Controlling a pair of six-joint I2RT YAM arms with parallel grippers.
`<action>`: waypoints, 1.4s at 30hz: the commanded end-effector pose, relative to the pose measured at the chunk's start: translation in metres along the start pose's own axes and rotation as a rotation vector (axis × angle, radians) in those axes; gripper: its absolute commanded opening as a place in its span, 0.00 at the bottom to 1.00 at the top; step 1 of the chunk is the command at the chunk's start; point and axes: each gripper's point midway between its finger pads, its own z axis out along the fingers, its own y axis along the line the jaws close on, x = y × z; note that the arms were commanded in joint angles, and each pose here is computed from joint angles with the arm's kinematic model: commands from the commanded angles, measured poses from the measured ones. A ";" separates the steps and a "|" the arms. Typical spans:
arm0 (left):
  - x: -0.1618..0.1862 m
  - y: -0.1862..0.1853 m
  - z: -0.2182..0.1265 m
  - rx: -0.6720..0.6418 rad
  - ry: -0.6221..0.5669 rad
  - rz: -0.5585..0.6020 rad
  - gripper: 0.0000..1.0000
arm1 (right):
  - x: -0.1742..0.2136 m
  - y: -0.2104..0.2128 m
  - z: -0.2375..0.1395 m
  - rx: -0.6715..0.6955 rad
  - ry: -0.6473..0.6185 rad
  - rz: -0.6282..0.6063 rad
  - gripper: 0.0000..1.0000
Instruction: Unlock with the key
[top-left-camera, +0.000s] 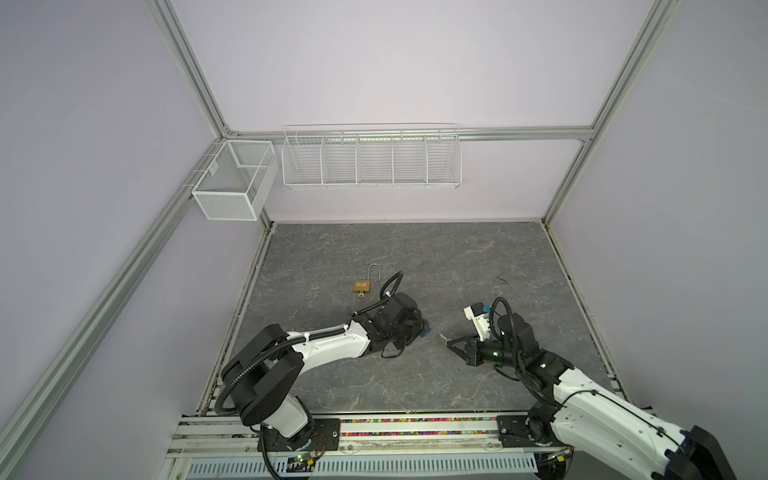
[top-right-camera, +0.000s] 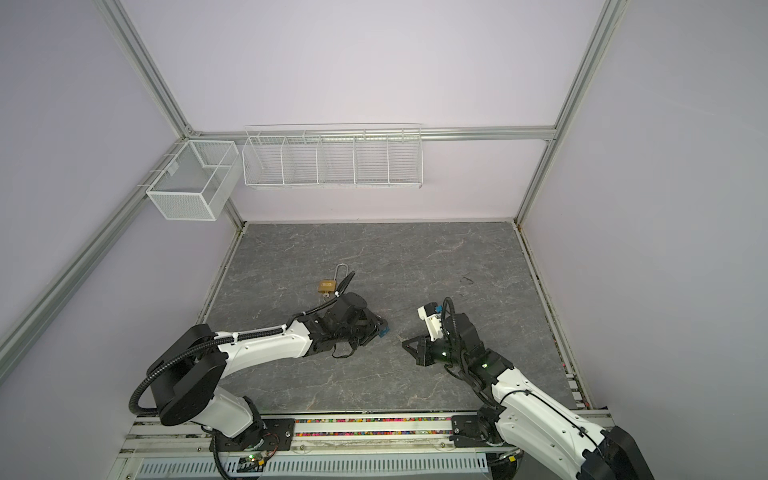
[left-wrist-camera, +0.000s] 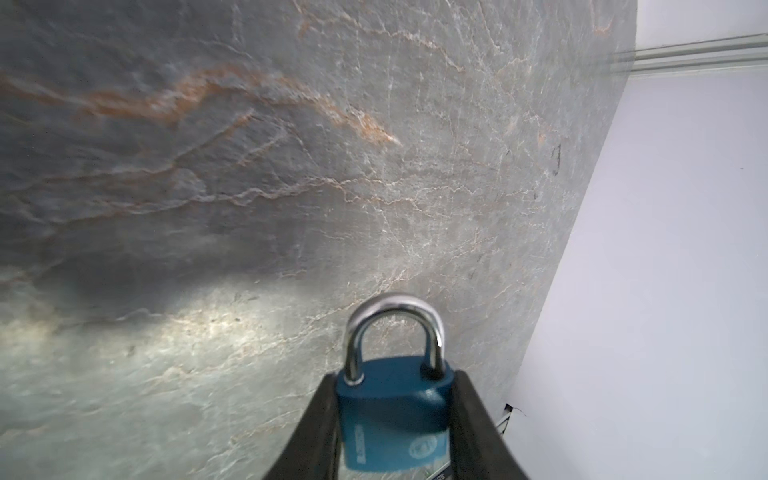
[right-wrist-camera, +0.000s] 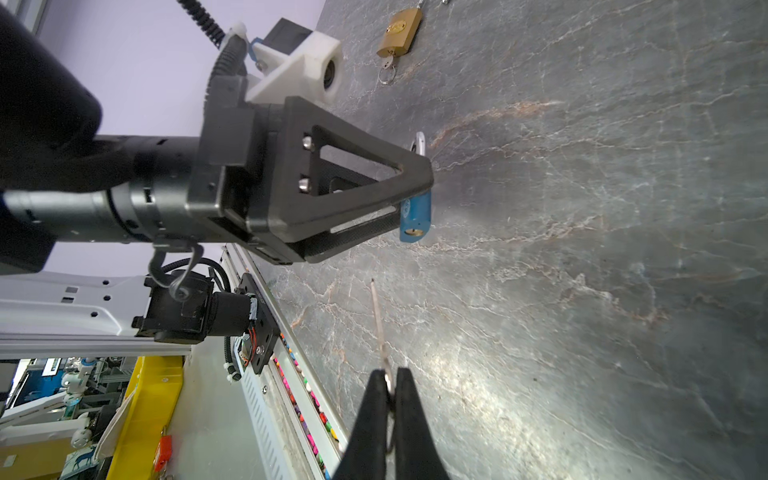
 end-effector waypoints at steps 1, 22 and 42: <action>-0.010 -0.041 -0.017 0.157 -0.052 -0.035 0.00 | -0.014 0.009 0.003 -0.012 -0.017 -0.003 0.06; -0.013 -0.054 -0.040 0.260 -0.151 -0.093 0.00 | -0.032 0.006 0.007 0.152 -0.054 -0.036 0.06; -0.010 -0.057 -0.039 0.270 -0.152 -0.080 0.00 | -0.043 0.027 0.019 0.120 -0.057 -0.059 0.06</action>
